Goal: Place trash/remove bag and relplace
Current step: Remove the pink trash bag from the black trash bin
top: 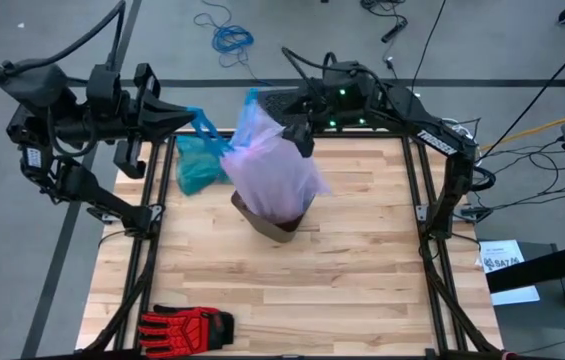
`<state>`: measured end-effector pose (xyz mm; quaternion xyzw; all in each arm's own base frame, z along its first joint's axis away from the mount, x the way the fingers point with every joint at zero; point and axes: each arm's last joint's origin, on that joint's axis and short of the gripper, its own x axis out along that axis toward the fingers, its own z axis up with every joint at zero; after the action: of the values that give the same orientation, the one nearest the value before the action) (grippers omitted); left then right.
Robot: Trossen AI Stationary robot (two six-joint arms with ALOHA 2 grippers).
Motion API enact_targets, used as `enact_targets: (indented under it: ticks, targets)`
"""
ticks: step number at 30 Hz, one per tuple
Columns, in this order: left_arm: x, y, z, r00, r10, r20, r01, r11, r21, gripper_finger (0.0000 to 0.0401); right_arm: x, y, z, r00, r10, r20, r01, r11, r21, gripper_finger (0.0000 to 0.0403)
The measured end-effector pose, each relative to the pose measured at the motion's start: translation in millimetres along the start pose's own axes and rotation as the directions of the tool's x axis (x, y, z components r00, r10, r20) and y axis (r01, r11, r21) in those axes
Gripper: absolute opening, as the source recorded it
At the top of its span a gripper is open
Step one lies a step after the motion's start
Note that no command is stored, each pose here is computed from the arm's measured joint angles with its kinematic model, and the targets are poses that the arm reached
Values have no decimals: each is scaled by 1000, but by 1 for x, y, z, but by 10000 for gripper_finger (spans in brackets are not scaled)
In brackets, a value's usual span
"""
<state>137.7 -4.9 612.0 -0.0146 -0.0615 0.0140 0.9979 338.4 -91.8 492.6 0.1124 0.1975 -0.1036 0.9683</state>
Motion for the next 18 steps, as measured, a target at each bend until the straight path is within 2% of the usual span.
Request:
enact_targets:
  ticks: [5, 9, 12, 15, 16, 18]
  targets:
    - [0, 0, 0, 1000, 2, 0, -2, 1000, 0, 1, -22, 6, 13, 988, 113, 107, -119, 991, 53, 313]
    - [0, 0, 0, 1000, 4, 0, -4, 1000, 1, 1, -38, 8, 20, 979, 97, 177, -108, 993, 56, 317]
    - [0, 0, 0, 1000, 5, 0, -5, 1000, 1, 1, -42, 6, 19, 982, 68, 174, -79, 995, 60, 318]
    - [0, 1, 0, 1000, 19, 1, -19, 1000, 1, 1, -41, 5, 20, 976, 130, 173, -143, 988, 64, 318]
    - [0, 1, 0, 1000, 23, 1, -23, 1000, 1, 1, -37, 4, 19, 981, 113, 155, -124, 990, 63, 318]
    - [0, 1, 0, 1000, 26, 1, -26, 1000, 1, 1, -26, -1, 6, 999, 28, 34, -30, 999, 45, 318]
